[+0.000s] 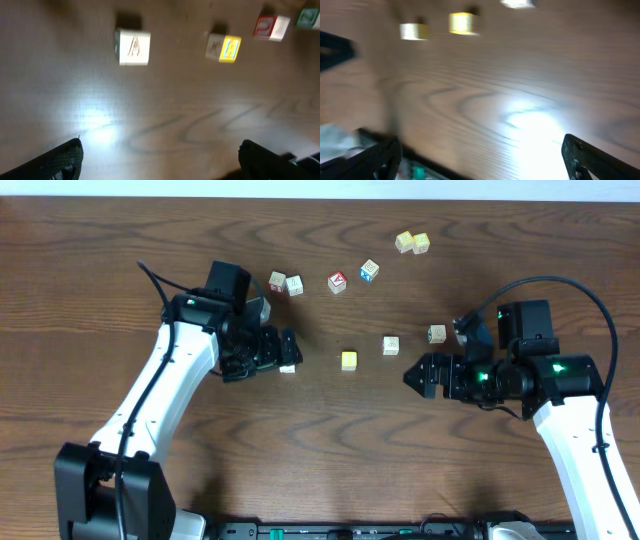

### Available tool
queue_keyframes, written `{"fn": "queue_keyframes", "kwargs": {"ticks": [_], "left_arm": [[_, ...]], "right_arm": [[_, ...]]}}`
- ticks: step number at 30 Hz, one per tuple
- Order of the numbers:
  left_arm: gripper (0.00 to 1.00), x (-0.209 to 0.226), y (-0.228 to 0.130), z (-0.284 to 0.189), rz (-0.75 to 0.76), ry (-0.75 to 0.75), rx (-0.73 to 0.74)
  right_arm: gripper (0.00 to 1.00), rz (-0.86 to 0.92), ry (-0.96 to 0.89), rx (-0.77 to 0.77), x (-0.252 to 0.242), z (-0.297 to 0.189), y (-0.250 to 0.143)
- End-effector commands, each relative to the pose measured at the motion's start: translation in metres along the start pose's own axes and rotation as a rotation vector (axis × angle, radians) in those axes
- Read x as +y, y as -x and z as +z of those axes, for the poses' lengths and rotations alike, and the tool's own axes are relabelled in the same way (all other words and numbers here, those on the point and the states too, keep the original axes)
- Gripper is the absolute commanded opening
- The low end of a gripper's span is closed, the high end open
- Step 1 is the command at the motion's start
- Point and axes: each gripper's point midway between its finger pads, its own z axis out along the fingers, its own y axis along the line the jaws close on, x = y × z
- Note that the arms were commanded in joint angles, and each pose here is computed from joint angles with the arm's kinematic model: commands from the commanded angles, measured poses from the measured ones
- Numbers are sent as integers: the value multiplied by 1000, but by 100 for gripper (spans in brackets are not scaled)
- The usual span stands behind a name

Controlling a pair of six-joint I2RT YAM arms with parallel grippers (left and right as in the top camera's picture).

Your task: Lift 4 blocks

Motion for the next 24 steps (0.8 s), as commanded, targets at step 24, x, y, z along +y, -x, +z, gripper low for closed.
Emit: {"fn": "queue_keyframes", "kwargs": {"ticks": [24], "left_arm": [[74,22,45,80,129,266,-100]], "right_arm": [[99,102,-155,-213,-24,-5,47]]}}
